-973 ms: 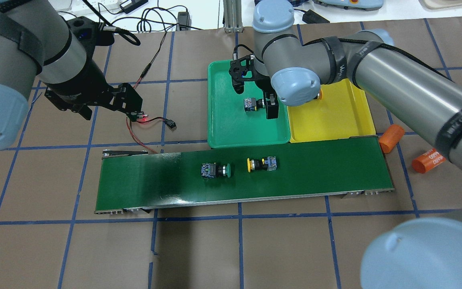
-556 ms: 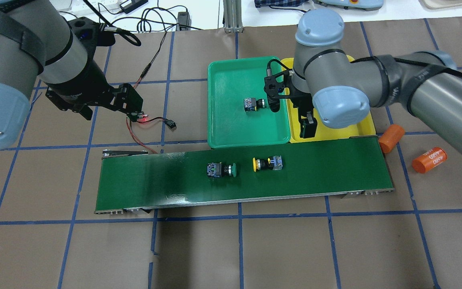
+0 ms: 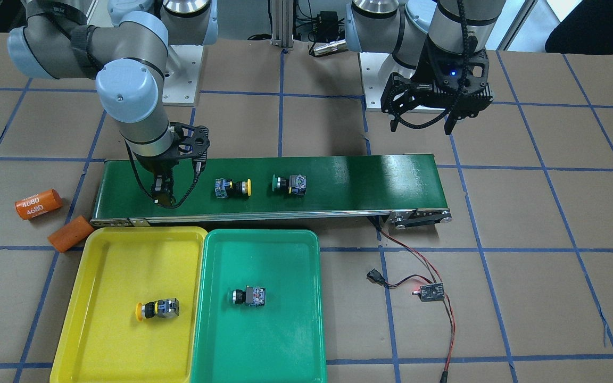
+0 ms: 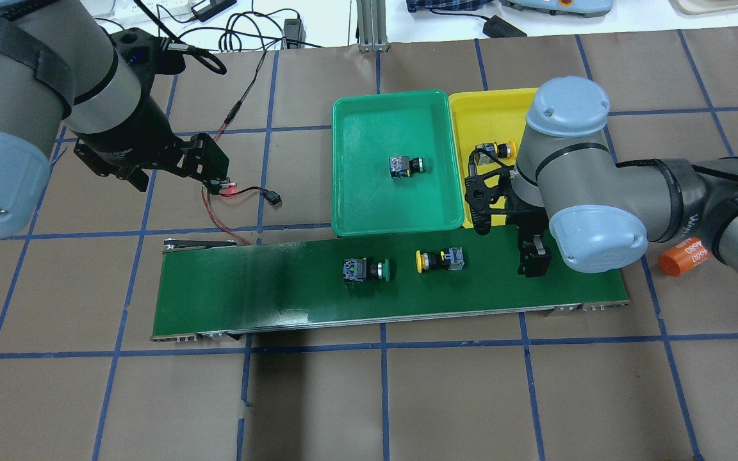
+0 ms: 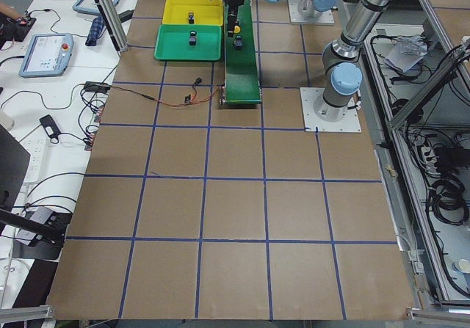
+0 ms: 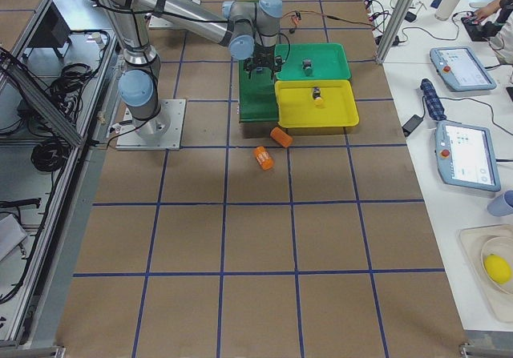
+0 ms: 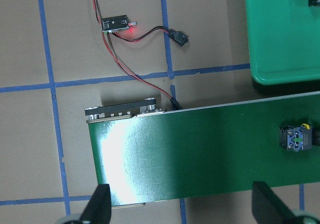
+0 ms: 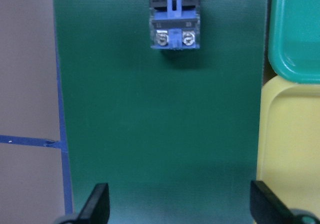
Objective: Sort buttons by color to trays
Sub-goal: 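Move the right gripper back to the belt and grasp a yellow switch, then carry the yellow switch into the yellow tray and release it, then lower the right gripper to the belt and grasp a green switch, then carry the green switch into the green tray and release it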
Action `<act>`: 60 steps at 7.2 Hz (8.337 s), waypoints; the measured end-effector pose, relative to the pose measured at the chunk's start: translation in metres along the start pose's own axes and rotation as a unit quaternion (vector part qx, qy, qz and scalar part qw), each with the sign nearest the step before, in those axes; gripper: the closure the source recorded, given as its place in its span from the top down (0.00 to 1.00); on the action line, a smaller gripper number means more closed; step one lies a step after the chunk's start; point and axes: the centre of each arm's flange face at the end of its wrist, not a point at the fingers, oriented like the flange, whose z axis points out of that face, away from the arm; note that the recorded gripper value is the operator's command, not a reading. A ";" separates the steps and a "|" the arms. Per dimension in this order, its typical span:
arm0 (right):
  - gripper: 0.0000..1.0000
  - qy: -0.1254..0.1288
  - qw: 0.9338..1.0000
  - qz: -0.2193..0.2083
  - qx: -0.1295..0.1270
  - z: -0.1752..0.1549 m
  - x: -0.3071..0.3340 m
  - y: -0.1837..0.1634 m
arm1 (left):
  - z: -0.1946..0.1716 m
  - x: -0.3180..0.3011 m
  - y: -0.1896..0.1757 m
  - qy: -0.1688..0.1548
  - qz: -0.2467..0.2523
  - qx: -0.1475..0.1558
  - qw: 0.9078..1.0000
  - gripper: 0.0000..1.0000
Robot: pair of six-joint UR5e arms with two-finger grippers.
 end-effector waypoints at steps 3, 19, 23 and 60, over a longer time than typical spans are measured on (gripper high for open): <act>1.00 -0.001 1.000 -0.005 0.001 0.004 -0.006 -0.016 | 0.001 0.000 -0.001 0.000 0.001 -0.001 1.000 1.00; 0.00 0.017 0.999 -0.007 -0.047 0.021 0.011 -0.020 | -0.002 0.000 -0.002 0.000 -0.002 0.008 1.000 1.00; 0.00 0.031 0.997 -0.014 -0.074 0.009 0.015 -0.014 | -0.001 0.000 -0.002 0.001 -0.002 0.007 1.000 1.00; 0.00 0.033 0.996 0.023 -0.083 -0.016 0.030 0.034 | -0.004 0.000 -0.002 0.001 0.004 0.012 1.000 1.00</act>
